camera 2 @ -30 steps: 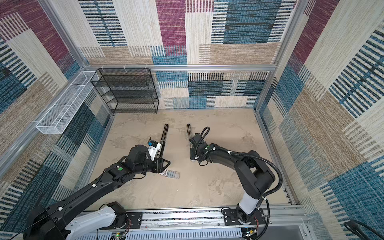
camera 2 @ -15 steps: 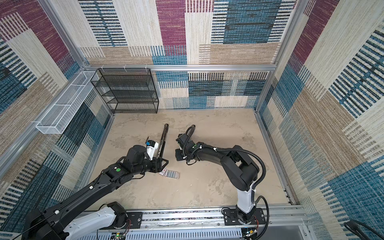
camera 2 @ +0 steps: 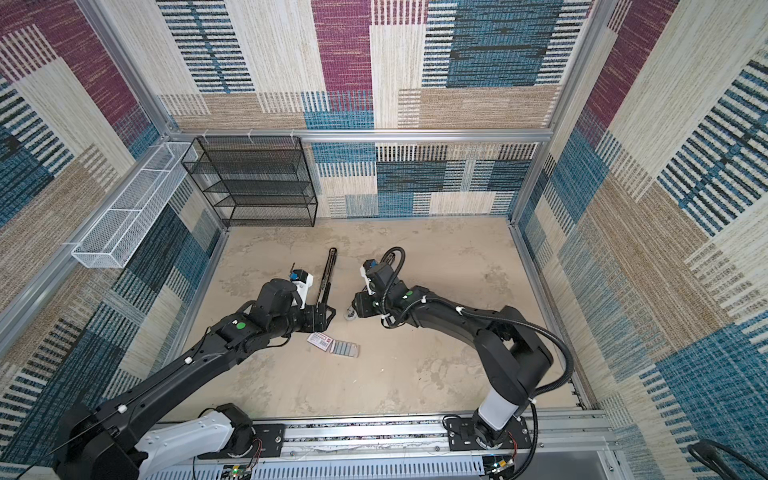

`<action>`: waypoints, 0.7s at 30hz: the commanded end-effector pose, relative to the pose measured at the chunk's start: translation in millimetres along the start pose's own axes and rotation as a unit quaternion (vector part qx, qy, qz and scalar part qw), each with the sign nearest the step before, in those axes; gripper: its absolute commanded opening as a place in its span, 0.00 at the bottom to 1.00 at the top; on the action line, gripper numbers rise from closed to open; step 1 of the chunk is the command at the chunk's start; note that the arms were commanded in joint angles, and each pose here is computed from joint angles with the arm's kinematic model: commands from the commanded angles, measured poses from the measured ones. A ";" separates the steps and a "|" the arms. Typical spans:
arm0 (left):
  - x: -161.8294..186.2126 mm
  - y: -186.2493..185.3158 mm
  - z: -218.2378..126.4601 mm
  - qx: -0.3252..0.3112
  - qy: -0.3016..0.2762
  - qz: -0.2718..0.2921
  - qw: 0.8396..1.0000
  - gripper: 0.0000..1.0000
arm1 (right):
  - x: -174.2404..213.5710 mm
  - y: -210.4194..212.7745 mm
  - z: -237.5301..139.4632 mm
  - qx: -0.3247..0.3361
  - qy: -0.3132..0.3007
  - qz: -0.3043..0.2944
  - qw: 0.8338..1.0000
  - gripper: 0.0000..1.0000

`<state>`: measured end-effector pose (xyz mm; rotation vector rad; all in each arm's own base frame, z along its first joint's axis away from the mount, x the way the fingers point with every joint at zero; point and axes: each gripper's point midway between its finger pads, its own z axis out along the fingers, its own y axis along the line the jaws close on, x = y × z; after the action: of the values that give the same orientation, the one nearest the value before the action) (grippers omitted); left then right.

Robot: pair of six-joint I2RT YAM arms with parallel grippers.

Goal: Load the staples into the stapler

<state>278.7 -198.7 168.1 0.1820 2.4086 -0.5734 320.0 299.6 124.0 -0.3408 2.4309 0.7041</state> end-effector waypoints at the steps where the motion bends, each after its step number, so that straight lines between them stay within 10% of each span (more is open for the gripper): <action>1: -15.7 -10.9 17.4 0.007 0.012 0.045 0.999 0.82 | -12.7 -19.2 -26.4 -0.006 -0.047 0.035 0.998 0.61; 21: -82.8 -25.7 206.5 -0.053 0.141 0.162 0.975 0.77 | 29.1 -108.1 -86.8 0.041 -0.101 0.126 0.986 0.73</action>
<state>450.9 -320.1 99.2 0.5570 2.5509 -0.3858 294.8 158.6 117.6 0.0641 2.3552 0.6824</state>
